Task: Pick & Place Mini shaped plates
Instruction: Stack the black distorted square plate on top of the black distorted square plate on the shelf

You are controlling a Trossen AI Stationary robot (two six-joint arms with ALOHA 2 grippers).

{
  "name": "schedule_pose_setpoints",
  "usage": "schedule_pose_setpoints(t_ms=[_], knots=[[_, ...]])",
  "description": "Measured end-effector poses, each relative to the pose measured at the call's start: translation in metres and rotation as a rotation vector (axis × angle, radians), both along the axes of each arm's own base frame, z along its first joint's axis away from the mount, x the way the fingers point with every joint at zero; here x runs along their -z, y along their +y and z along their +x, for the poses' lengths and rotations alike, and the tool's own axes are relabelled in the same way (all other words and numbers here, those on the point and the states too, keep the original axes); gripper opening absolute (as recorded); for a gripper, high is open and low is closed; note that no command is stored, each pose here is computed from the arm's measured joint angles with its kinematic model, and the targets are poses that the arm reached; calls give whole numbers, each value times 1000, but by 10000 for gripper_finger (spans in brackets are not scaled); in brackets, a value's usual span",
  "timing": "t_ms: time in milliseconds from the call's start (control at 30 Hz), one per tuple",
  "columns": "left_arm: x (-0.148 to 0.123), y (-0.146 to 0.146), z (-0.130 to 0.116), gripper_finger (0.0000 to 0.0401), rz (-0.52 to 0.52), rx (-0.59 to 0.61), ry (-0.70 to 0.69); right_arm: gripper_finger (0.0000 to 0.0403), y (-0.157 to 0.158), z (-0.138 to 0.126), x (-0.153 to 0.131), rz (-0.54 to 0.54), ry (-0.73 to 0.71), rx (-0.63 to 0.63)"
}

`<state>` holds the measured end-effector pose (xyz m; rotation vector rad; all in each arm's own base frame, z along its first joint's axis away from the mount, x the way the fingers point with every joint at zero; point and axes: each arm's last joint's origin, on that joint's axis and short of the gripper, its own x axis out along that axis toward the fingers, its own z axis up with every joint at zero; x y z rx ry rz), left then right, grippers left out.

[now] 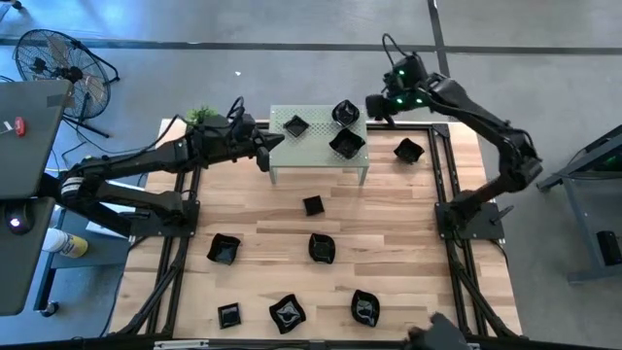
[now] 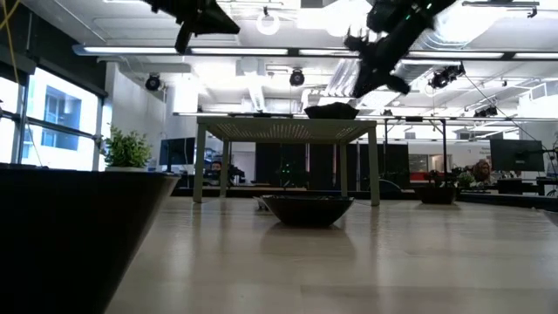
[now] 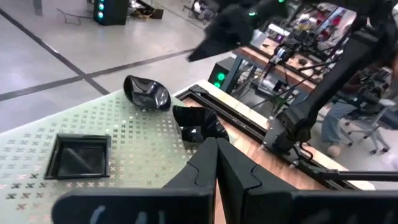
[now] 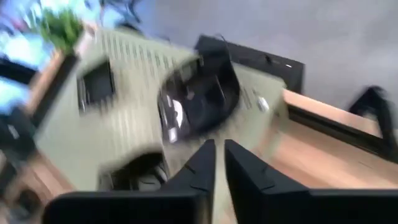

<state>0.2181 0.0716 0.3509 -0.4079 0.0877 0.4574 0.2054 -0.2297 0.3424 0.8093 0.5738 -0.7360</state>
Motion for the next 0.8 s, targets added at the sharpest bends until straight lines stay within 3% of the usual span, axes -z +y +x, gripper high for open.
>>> schedule_pose_setpoints(t_ms=[100, 200, 333, 500, 633, 800], knots=[[11, -1, -4, 1, 1, 3, -8, 5, 17, -17, -7, -24, 124, -15], [16, -3, -11, 1, 4, -16, -5, 8, 30, -33, 6, -7, 171, 17], [18, -4, -20, 1, 17, -54, -11, 3, 45, -51, 41, 55, 115, 101], [16, -6, -25, 1, 44, -52, -2, 2, 71, -62, 81, 135, 105, 119], [18, -6, -25, 0, 35, -52, 22, 2, 90, -71, 92, 134, 116, 104], [24, -7, -26, 0, 9, -9, 80, 2, 105, -86, 104, 143, 88, 179]])
